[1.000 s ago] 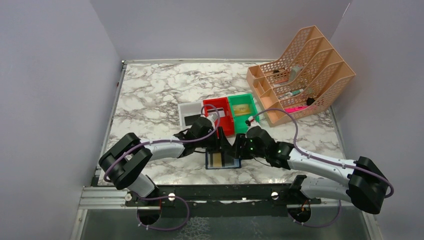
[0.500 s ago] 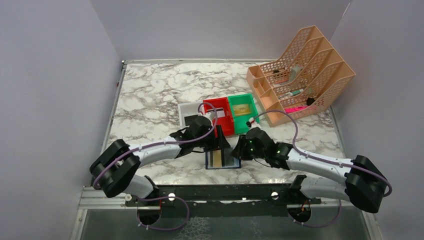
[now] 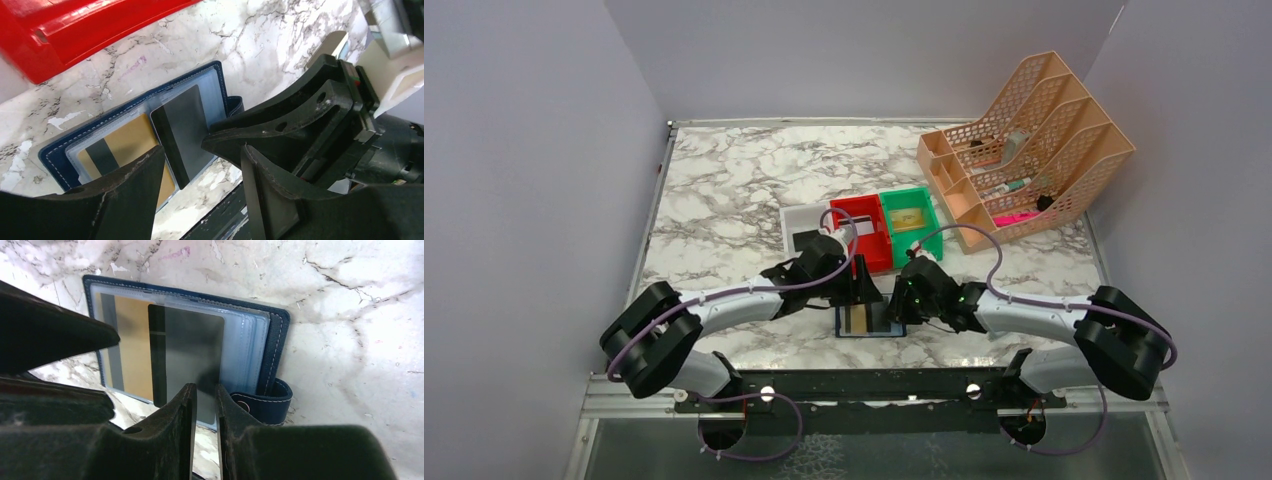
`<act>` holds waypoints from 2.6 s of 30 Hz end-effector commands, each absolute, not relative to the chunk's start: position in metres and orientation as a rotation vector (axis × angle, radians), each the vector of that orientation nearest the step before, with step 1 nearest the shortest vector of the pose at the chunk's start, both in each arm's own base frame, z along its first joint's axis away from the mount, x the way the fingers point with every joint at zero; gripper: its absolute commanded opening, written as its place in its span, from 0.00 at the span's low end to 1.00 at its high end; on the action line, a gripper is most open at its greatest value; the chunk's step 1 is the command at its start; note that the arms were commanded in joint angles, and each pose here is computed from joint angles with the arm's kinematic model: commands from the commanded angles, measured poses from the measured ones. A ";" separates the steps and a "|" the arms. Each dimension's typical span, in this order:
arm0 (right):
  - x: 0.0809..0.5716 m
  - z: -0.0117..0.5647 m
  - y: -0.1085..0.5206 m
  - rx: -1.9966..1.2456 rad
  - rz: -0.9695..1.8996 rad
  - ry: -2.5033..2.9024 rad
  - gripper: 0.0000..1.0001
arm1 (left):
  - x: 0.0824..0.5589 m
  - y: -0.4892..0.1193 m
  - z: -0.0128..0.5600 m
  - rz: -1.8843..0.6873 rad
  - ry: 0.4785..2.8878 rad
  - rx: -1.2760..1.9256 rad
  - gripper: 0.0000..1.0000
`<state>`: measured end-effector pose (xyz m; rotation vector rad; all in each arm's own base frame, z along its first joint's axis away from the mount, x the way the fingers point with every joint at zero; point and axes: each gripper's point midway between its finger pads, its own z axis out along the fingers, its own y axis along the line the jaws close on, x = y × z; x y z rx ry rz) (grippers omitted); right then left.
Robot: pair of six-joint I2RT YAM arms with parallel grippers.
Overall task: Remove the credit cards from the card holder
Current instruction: Remove the credit card from the card holder.
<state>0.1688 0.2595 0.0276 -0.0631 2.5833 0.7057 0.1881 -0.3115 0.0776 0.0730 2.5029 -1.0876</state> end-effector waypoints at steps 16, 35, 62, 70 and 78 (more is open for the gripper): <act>0.148 -0.022 0.229 0.115 0.570 2.716 0.25 | 0.169 -0.297 0.038 -1.026 2.614 0.076 0.58; 0.150 -0.019 0.226 0.140 0.553 2.704 0.25 | 0.167 -0.302 0.036 -1.078 2.604 0.078 0.23; 0.161 -0.003 0.218 0.172 0.511 2.636 0.28 | 0.169 -0.286 0.044 -0.975 2.583 0.161 0.00; 0.167 0.035 0.252 0.027 0.739 2.548 0.30 | 0.169 -0.286 0.051 -0.979 2.571 0.175 0.00; 0.168 0.054 0.285 -0.070 0.932 2.495 0.41 | 0.171 -0.293 0.054 -1.021 2.553 0.171 0.00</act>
